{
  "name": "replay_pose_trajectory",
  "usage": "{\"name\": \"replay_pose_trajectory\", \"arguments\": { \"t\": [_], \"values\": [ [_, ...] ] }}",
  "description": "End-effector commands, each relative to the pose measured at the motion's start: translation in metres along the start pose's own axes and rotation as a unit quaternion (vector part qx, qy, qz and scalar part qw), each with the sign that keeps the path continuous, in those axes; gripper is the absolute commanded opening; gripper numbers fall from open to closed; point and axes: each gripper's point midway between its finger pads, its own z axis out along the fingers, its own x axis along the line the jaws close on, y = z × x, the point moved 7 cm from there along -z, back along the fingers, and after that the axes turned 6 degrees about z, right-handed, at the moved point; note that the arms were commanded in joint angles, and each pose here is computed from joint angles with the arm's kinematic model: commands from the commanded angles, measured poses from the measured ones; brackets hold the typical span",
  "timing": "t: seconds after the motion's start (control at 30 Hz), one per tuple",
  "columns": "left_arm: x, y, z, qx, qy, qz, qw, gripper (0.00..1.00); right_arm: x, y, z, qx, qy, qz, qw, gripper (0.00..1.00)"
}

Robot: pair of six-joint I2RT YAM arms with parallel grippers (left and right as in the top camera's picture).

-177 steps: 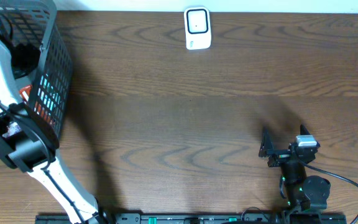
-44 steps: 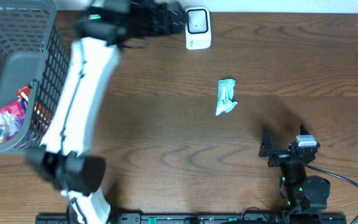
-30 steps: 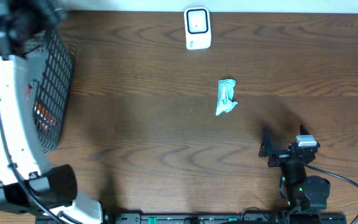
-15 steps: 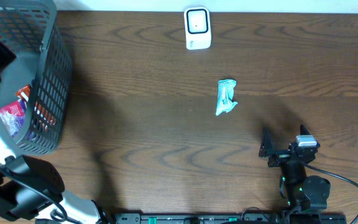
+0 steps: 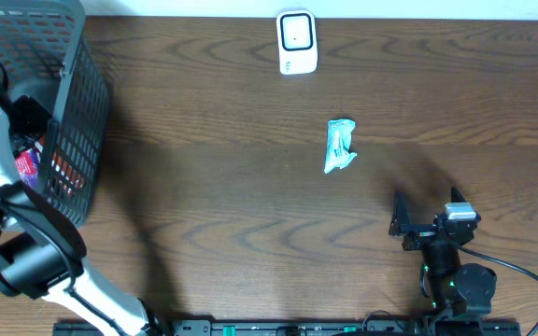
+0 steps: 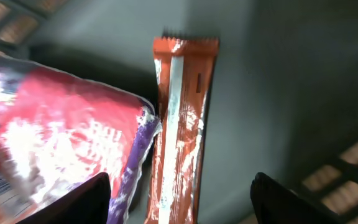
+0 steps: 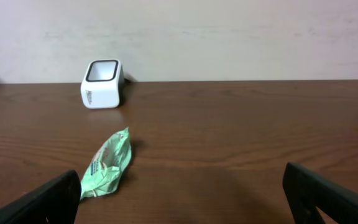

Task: Scan the item barcode
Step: 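Return the left gripper to the basket and grasp the red-white bar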

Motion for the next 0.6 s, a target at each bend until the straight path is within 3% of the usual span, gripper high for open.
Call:
{"name": "replay_pose_trajectory", "arguments": {
  "t": [0.0,0.3,0.57],
  "values": [
    [0.004,-0.010,0.029,0.046,0.022,0.006,0.999,0.72,-0.001,-0.001,0.000,0.001,-0.003,-0.007,1.000,0.99],
    [0.002,-0.027,0.074,0.118,0.028,0.011,0.993,0.65,-0.001,-0.001,0.000,0.001,-0.003,-0.007,1.000,0.99],
    [-0.001,-0.030,0.084,0.129,0.016,0.010,0.992,0.64,-0.001,-0.001,0.000,0.001,-0.003,-0.007,1.000,0.99]
  ]
}}
